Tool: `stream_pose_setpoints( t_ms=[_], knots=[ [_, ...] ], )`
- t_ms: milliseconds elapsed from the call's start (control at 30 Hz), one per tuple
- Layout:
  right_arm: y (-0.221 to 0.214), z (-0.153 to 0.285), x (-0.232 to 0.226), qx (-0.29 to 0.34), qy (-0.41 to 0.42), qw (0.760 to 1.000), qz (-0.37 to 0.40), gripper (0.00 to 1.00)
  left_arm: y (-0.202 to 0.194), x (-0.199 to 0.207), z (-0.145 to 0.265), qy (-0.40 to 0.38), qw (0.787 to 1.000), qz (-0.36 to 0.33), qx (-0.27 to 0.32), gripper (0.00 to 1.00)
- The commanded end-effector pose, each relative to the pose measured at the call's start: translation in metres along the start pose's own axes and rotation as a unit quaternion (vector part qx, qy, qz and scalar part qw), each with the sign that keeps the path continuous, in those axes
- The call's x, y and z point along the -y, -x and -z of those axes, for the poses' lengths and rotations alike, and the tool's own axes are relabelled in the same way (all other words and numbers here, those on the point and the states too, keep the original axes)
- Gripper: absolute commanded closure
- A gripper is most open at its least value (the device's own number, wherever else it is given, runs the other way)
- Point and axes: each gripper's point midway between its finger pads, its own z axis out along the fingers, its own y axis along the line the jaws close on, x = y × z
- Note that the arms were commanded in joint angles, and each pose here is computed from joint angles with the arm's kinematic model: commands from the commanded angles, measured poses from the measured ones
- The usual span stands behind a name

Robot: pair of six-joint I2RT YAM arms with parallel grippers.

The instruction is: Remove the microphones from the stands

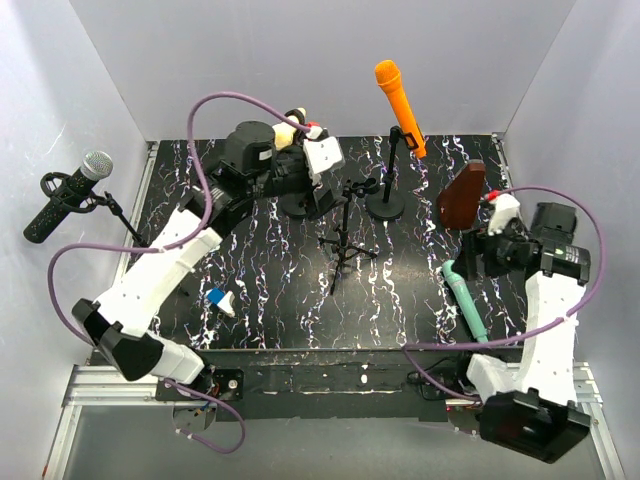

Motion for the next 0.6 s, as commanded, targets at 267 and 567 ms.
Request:
stream_pose_setpoints(
  t_ms=[267,567],
  knots=[
    [0.039,-0.009,-0.114,0.046,0.183,0.969,0.162,0.21,-0.041,0.004,-0.045,-0.026,1.000,0.004,-0.005,0.17],
    [0.061,-0.023,-0.140,0.051,0.229,0.953,0.190,0.22,-0.049,0.010,-0.065,-0.053,0.998,0.021,0.007,0.30]
  ],
)
